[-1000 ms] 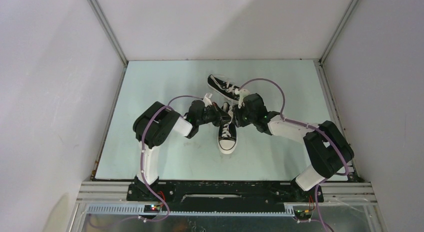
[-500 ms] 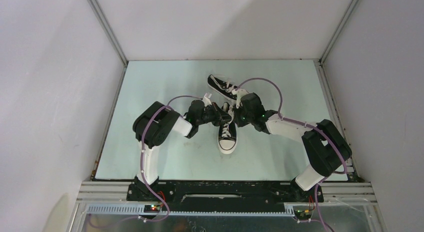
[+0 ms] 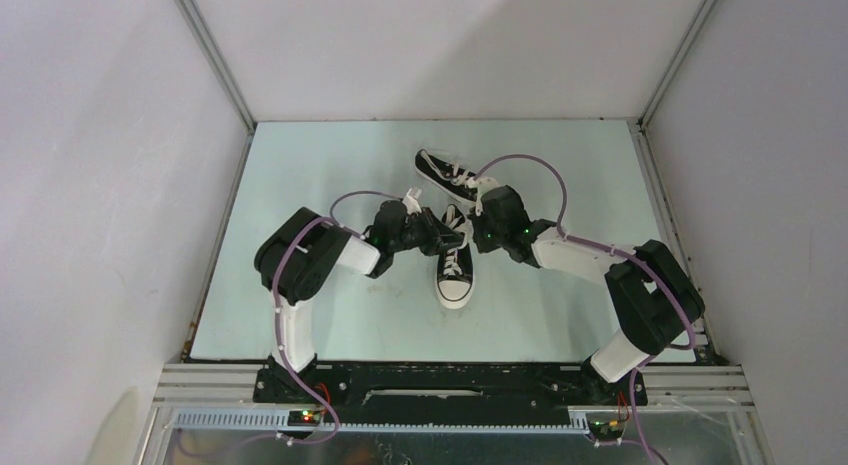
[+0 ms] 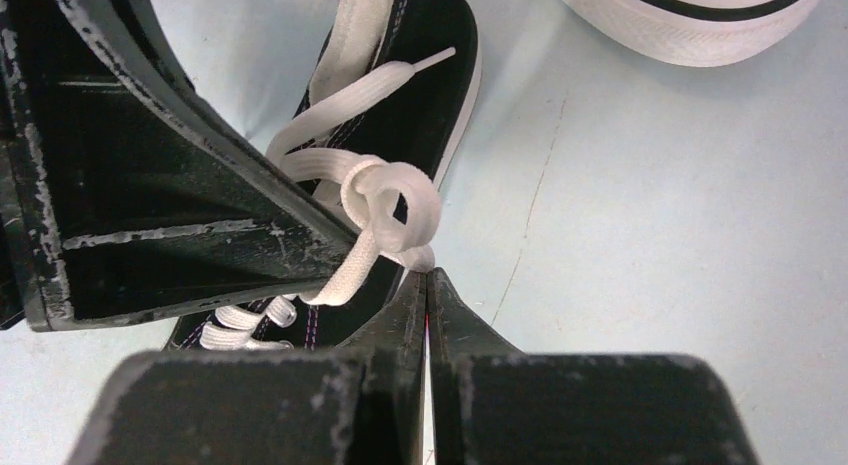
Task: Tie the shoes
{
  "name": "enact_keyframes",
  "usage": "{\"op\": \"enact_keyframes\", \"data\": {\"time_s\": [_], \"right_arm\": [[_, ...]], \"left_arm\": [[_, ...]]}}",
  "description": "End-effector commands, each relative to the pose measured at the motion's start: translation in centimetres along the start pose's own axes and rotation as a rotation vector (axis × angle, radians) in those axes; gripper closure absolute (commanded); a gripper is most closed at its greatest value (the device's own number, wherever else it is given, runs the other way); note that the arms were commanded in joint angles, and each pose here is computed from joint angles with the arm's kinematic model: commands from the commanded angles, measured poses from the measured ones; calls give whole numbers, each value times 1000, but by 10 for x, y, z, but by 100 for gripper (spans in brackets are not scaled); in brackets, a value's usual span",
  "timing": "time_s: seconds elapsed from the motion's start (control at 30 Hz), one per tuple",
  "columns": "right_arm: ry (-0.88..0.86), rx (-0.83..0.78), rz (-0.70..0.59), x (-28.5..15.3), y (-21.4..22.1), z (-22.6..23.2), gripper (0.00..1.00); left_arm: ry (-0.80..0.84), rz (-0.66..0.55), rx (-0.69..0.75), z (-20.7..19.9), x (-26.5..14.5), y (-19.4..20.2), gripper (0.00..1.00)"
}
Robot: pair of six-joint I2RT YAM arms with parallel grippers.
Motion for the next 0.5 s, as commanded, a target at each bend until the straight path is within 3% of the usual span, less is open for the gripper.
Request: {"op": "enact_keyframes", "data": {"time_s": [0.0,0.23,0.47], "right_arm": [[-13,18,-97,-13,-26,8,100],[-52,8,-79,-13,-23,13,100],[-97,18,-70,-17,-18,18,100]], "left_arm": [[-19,-10,43,-3,-11,-2,84],[-46,-21,90,-10,-24,-5,81],[-174,-39,168,-16,-49,-8,79]]}}
Point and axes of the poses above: each gripper's point midway between its finger pads, its own x axis out along the fingers, its own z axis along the line the jaws close on, y = z × x, the point moved 7 cm from there along -x, back along the fingers, and after that the axes turned 15 degrees about x, right-handed, at the moved point
